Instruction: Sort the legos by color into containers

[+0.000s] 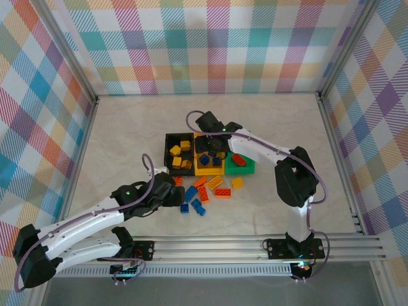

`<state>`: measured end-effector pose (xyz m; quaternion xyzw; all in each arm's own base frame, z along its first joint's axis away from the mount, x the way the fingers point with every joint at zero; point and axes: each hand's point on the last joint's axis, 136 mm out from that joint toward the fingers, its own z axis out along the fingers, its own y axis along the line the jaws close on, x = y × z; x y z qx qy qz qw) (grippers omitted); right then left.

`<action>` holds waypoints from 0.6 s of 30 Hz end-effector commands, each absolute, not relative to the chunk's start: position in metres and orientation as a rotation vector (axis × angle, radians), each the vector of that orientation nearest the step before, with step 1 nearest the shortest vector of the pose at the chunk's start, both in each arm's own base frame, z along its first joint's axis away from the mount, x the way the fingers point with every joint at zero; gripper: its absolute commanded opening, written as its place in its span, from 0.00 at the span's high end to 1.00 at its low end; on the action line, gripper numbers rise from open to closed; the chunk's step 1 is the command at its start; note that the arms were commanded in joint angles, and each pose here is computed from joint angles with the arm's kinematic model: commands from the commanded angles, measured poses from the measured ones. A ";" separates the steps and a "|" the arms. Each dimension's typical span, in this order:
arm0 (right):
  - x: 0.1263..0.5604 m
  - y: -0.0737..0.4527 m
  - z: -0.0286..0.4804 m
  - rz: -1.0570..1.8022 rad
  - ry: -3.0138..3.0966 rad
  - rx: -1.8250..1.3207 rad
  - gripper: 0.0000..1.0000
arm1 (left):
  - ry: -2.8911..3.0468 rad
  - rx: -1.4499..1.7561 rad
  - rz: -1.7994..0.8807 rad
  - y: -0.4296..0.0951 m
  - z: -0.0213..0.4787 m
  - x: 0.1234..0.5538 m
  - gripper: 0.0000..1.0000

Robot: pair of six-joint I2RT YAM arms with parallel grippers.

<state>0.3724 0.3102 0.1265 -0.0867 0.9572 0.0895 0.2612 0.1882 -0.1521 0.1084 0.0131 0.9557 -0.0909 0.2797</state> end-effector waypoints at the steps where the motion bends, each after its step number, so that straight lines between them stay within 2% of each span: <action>1: 0.359 0.307 0.164 0.356 2.516 -0.220 0.17 | 2.600 0.126 -0.216 -0.161 0.096 0.188 0.02; 5: 0.340 0.300 0.167 0.423 2.498 -0.220 0.15 | 2.603 0.156 -0.109 -0.165 0.080 0.202 0.20; 14: 0.318 0.283 0.165 0.457 2.493 -0.199 0.15 | 2.584 0.130 0.044 -0.173 0.059 0.257 0.22; 18: 0.315 0.278 0.167 0.460 2.480 -0.193 0.14 | 2.587 0.120 0.121 -0.168 0.048 0.268 0.27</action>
